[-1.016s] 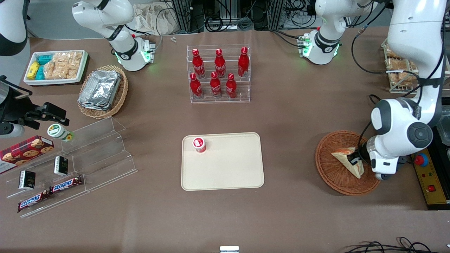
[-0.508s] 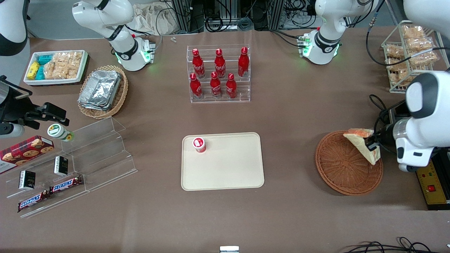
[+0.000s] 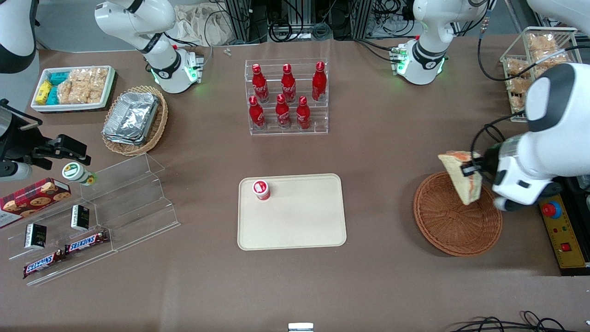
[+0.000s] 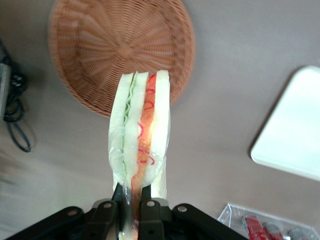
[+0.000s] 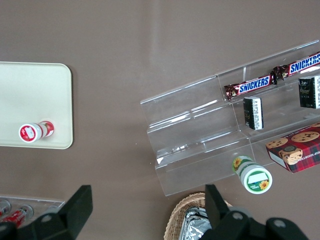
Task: Place sandwich from basket to tray
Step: 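Lift the sandwich out of the basket with the left gripper, then carry the sandwich with the left gripper over the white tray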
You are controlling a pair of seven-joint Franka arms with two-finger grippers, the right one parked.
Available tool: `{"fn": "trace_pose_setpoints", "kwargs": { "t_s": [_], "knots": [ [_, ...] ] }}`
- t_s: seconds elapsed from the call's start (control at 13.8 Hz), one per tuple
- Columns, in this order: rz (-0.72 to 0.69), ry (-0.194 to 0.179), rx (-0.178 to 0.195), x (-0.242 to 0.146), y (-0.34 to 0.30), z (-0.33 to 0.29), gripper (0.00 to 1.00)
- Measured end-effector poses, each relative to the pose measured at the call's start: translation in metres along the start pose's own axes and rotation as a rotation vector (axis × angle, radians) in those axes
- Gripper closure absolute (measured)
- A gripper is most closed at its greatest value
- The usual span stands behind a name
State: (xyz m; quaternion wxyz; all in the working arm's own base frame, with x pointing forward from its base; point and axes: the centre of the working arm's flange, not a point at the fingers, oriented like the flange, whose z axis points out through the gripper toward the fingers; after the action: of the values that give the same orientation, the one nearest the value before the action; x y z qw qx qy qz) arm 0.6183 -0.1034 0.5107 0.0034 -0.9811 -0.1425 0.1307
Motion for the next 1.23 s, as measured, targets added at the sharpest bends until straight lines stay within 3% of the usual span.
{"fn": "trace_pose_setpoints", "kwargs": {
  "t_s": [0.36, 0.58, 1.02, 1.23],
  "knots": [
    [0.151, -0.009, 0.001, -0.039, 0.069, 0.006, 0.85],
    [0.225, 0.039, -0.014, -0.044, 0.117, 0.027, 0.85],
    [0.248, 0.081, -0.028, -0.036, 0.214, 0.133, 0.85],
    [0.247, 0.117, -0.077, -0.042, 0.255, 0.169, 0.85]
  ]
}}
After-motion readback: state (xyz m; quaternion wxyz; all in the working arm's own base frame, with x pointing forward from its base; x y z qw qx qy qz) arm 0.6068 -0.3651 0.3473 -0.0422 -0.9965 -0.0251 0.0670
